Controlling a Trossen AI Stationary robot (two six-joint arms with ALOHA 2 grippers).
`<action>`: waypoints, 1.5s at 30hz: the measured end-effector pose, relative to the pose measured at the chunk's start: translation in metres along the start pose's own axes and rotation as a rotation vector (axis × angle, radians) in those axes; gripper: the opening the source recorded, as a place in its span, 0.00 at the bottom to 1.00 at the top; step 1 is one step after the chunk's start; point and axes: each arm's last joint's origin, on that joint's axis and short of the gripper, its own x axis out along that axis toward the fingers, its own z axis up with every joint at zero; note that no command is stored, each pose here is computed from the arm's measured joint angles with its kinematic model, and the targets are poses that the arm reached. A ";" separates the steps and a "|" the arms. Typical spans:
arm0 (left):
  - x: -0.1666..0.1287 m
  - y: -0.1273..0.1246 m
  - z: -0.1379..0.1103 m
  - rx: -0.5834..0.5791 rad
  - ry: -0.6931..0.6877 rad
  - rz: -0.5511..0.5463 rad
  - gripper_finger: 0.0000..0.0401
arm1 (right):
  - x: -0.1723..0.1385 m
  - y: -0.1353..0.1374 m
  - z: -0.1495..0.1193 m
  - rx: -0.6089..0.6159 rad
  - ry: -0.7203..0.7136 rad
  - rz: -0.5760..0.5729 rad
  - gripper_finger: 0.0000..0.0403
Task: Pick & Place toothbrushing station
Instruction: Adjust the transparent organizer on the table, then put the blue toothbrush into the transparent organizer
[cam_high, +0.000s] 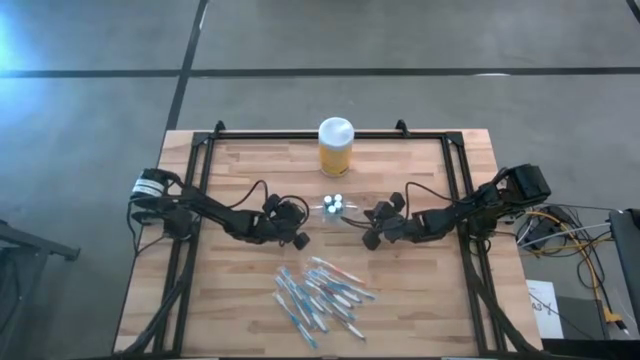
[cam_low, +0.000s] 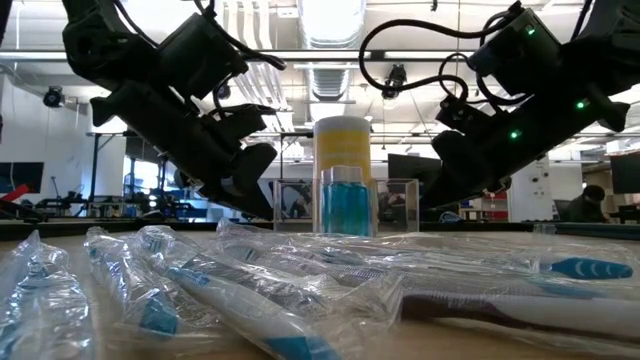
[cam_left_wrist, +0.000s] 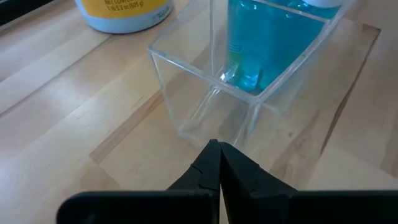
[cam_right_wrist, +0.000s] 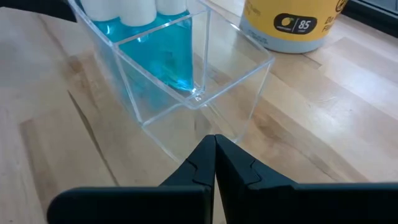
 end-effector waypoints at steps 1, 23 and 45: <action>0.000 0.000 0.000 0.001 0.001 0.000 0.01 | 0.000 0.000 0.000 0.000 0.000 0.000 0.02; -0.030 0.012 0.012 0.060 0.086 -0.008 0.10 | -0.002 0.003 -0.004 0.030 0.082 0.101 0.02; -0.151 0.039 -0.007 0.165 -0.184 -0.434 0.02 | -0.074 0.026 0.021 -0.111 -0.006 0.477 0.02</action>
